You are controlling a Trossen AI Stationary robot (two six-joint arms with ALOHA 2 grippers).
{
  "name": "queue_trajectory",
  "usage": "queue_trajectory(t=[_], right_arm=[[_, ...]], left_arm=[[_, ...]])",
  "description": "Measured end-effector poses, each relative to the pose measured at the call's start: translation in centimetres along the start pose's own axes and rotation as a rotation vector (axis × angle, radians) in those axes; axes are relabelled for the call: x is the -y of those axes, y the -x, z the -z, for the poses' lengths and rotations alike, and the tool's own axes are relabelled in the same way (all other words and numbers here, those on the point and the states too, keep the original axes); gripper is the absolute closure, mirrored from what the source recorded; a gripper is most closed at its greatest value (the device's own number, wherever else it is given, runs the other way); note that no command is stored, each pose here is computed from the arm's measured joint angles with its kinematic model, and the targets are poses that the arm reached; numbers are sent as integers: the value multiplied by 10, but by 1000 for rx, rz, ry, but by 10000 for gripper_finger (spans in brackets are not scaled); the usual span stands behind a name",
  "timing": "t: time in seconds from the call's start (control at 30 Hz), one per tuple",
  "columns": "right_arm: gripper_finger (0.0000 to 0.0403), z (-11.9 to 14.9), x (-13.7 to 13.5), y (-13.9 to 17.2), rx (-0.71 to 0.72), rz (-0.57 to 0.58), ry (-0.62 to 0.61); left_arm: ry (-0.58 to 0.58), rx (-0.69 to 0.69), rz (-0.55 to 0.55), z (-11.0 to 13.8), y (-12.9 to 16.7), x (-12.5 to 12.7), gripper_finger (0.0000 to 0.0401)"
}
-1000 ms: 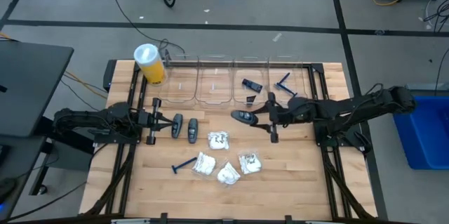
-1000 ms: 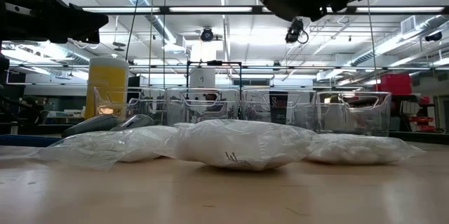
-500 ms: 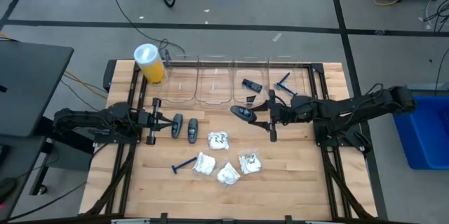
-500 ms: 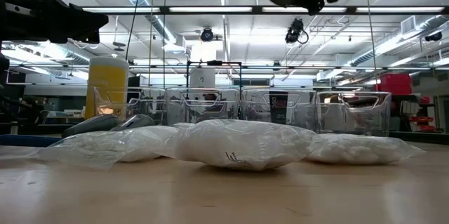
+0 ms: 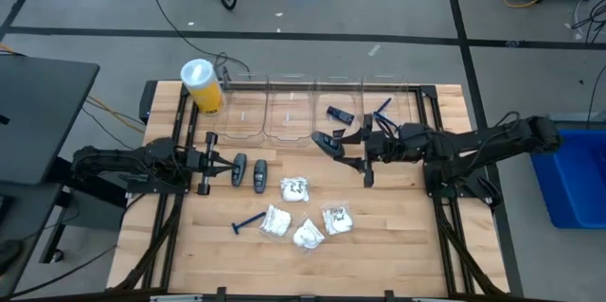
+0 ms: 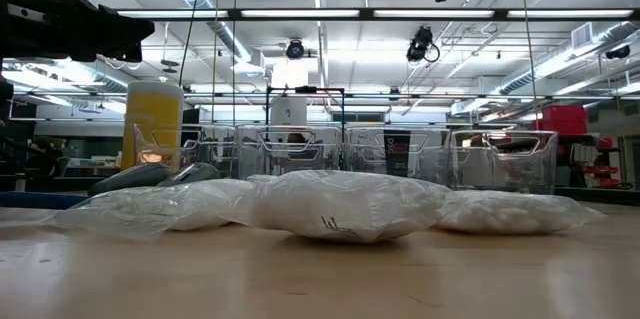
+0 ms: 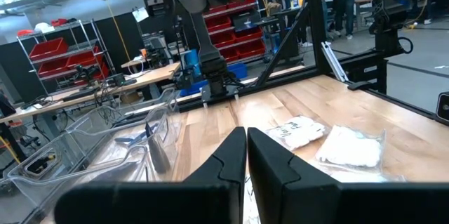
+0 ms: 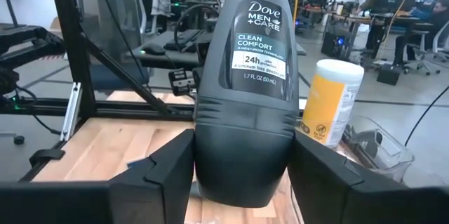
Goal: Pick & Place Travel size toiletries
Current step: Put the black deodorant into the middle left transparent bin
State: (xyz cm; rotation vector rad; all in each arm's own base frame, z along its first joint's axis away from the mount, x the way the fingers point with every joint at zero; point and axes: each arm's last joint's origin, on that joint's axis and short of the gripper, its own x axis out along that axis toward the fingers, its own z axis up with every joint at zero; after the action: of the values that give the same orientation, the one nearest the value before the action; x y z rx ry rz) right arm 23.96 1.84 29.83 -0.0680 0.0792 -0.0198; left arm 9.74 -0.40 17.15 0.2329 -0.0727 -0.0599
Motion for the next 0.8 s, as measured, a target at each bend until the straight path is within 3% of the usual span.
queue_trajectory(t=[0.23, 0.5, 0.7, 0.8], right_arm=[[199, -6, 1, 0, 15, 6, -35], [202, -6, 9, -1, 14, 38, -87], [203, -5, 13, -1, 13, 54, -132], [202, -3, 15, -1, -6, 60, -157]], left_arm=[[0, 0, 0, 0, 0, 0, 377], [-278, -3, -9, 0, 0, 0, 377], [-371, 9, -7, -1, 0, 0, 377], [-354, 72, 39, -5, 0, 1, 377]])
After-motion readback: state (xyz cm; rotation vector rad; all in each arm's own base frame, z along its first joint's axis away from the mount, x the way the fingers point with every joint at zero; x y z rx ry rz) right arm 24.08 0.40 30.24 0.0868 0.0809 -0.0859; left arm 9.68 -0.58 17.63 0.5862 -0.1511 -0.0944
